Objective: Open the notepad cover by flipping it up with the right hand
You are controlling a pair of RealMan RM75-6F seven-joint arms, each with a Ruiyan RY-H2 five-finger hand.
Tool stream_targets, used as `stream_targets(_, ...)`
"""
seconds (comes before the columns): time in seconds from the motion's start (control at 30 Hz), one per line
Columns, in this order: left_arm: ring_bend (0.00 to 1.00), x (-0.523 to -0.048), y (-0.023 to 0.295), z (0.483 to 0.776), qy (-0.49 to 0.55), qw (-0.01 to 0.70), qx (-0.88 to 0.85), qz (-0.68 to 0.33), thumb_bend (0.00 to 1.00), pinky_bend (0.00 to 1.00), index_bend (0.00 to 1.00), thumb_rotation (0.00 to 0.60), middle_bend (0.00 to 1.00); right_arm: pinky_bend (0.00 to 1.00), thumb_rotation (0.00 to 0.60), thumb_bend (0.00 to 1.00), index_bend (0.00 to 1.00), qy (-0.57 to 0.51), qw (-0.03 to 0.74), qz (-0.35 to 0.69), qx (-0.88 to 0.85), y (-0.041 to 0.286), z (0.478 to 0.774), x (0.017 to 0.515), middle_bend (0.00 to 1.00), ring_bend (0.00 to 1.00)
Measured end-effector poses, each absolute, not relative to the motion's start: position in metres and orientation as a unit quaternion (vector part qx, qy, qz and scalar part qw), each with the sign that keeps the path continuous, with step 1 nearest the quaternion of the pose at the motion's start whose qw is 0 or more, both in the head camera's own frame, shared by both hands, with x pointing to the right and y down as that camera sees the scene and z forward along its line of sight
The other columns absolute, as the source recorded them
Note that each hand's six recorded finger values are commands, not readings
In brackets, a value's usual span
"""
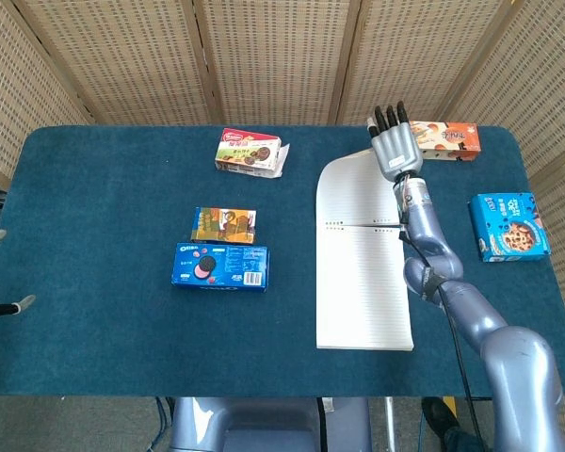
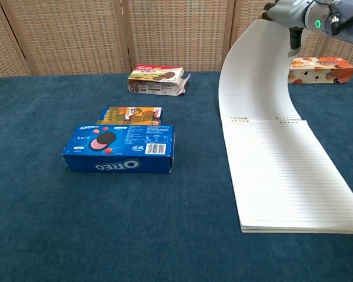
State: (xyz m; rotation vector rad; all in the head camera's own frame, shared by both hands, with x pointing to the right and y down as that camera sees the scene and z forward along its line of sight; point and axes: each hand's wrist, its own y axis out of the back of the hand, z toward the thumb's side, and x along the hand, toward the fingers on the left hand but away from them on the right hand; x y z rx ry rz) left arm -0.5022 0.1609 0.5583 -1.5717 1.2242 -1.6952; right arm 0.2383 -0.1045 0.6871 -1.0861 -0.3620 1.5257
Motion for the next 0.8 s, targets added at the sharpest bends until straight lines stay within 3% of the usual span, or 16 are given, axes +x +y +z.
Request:
stream_targets(0.13,0.00,-0.500,0.160,0.560,0.449,0.261,-0.583,-0.625,0.00,0.00,0.00,0.600,0.00,0.00,0.600,0.00,0.00,-0.192,0.573,0.643,-0.471,-0.106,0.682,0.239,0.00,0.00)
stream_targets(0.4,0.00,-0.494,0.162,0.555,0.452,0.269,-0.595,-0.608,0.00,0.00,0.00,0.600,0.00,0.00,0.600,0.00,0.00,-0.298,0.582,0.576,-0.490,-0.091,0.644,0.250,0.00,0.00)
stream_targets(0.63,0.00,-0.484,0.167,0.542,0.455,0.284,-0.617,-0.576,0.00,0.00,0.00,0.600,0.00,0.00,0.600,0.00,0.00,-0.378,0.566,0.502,-0.533,-0.041,0.596,0.273,0.00,0.00)
stream_targets(0.8,0.00,-0.482,0.176,0.530,0.460,0.292,-0.625,-0.560,0.00,0.00,0.00,0.600,0.00,0.00,0.600,0.00,0.00,-0.445,0.541,0.481,-0.527,0.006,0.555,0.331,0.00,0.00)
